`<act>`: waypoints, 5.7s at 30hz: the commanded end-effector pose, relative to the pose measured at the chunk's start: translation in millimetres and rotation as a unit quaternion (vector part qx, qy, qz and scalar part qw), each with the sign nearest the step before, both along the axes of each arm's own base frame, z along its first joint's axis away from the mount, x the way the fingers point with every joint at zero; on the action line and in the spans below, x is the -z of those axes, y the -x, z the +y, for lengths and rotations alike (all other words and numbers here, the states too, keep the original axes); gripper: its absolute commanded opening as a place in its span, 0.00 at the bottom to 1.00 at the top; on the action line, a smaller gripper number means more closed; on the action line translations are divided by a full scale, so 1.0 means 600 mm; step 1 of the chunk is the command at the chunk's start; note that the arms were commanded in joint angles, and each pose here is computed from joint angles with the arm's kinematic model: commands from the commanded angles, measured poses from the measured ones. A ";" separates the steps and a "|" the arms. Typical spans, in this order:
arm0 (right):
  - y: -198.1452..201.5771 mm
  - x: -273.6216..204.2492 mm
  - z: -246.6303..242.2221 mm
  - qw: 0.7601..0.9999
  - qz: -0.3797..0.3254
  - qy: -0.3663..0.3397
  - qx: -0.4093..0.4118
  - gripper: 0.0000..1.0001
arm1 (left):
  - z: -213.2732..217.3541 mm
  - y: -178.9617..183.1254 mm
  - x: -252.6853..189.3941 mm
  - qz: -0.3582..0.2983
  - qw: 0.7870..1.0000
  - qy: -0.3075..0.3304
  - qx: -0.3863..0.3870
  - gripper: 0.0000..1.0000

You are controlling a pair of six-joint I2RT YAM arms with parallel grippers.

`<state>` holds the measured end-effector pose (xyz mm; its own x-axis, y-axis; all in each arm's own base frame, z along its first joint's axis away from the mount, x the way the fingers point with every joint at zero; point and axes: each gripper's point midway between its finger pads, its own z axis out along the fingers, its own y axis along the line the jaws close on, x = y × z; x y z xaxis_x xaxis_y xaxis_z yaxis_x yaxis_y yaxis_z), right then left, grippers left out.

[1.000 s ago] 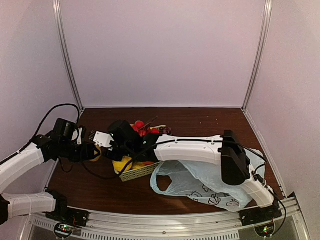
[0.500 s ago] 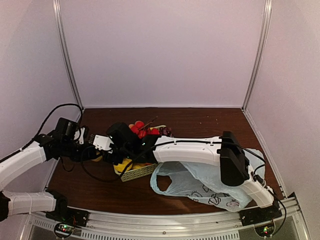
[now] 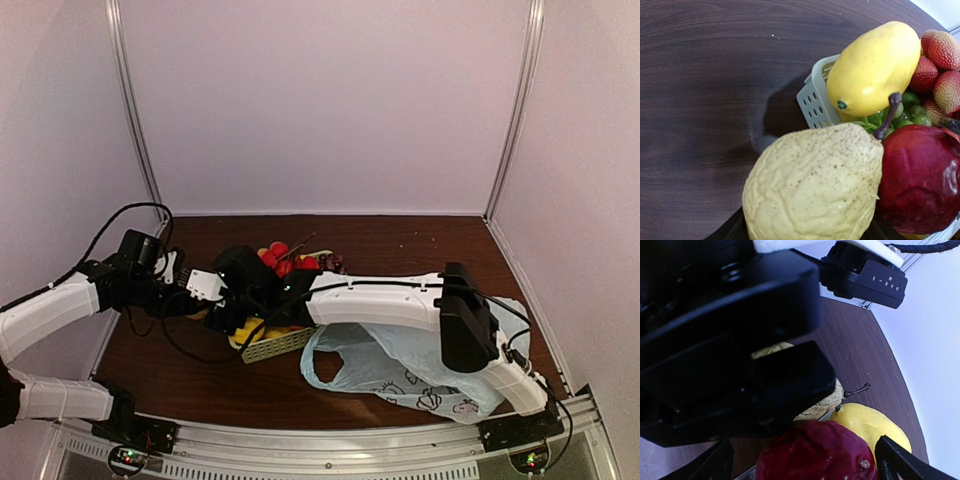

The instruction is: Untie the knot of the plastic bag and take out the fruit

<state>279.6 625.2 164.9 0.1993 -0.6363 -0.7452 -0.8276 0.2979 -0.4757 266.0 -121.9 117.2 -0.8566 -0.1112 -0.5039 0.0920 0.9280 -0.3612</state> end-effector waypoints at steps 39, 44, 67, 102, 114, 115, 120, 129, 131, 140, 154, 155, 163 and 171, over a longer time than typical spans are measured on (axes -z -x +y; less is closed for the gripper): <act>-0.031 -0.057 -0.005 0.973 0.186 -0.119 0.065 0.81 | 0.007 -0.011 -0.006 -0.011 1.000 -0.018 0.000 0.54; -0.032 -0.040 -0.006 0.972 0.196 -0.111 0.067 0.81 | 0.007 -0.011 -0.006 -0.011 1.000 -0.018 0.001 0.54; -0.029 -0.066 -0.016 0.983 0.151 -0.090 0.052 0.52 | 0.021 -0.012 -0.009 -0.012 0.999 -0.027 -0.027 0.55; 0.012 -0.030 -0.022 0.999 0.038 0.019 0.003 0.47 | 0.028 -0.001 -0.011 -0.015 0.999 -0.023 -0.039 0.55; 0.024 -0.088 -0.018 1.000 0.010 -0.006 -0.017 0.46 | 0.032 0.005 -0.011 -0.016 0.999 -0.026 -0.042 0.55; 0.026 -0.094 -0.016 1.000 0.008 -0.010 -0.022 0.46 | 0.033 0.005 -0.010 -0.015 0.999 -0.026 -0.042 0.55; 0.035 -0.106 -0.007 0.999 0.001 -0.015 -0.038 0.46 | 0.032 0.006 -0.008 -0.014 0.999 -0.025 -0.043 0.55; 0.035 -0.070 -0.009 0.999 0.007 0.011 -0.038 0.46 | 0.031 0.007 -0.005 -0.013 0.999 -0.023 -0.040 0.55; 0.032 -0.066 -0.013 0.999 0.009 0.012 -0.030 0.46 | 0.029 0.007 -0.006 -0.014 0.999 -0.020 -0.038 0.55; 0.021 -0.091 -0.022 0.999 0.037 -0.035 0.006 0.72 | 0.011 0.005 -0.007 -0.018 1.000 -0.006 -0.006 0.55; 0.038 -0.157 -0.029 0.986 0.110 -0.123 -0.005 0.91 | 0.053 0.013 0.015 0.006 0.996 -0.045 -0.077 0.55; 0.040 -0.165 -0.030 0.985 0.115 -0.131 -0.009 0.91 | 0.054 0.013 0.014 0.004 0.996 -0.044 -0.079 0.55; 0.039 -0.192 -0.043 0.978 0.134 -0.162 -0.008 0.91 | 0.036 0.011 0.003 -0.015 0.998 -0.019 -0.052 0.55; 0.032 -0.181 -0.047 0.976 0.144 -0.166 0.009 0.91 | -0.005 0.006 -0.014 -0.042 0.999 0.019 0.017 0.55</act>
<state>259.7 601.5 264.0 -0.0295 -0.3835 -0.9231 -0.9093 0.3937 -0.1345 254.5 -109.9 113.8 -0.8439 -0.1436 -0.5169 0.0515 0.9374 -0.3444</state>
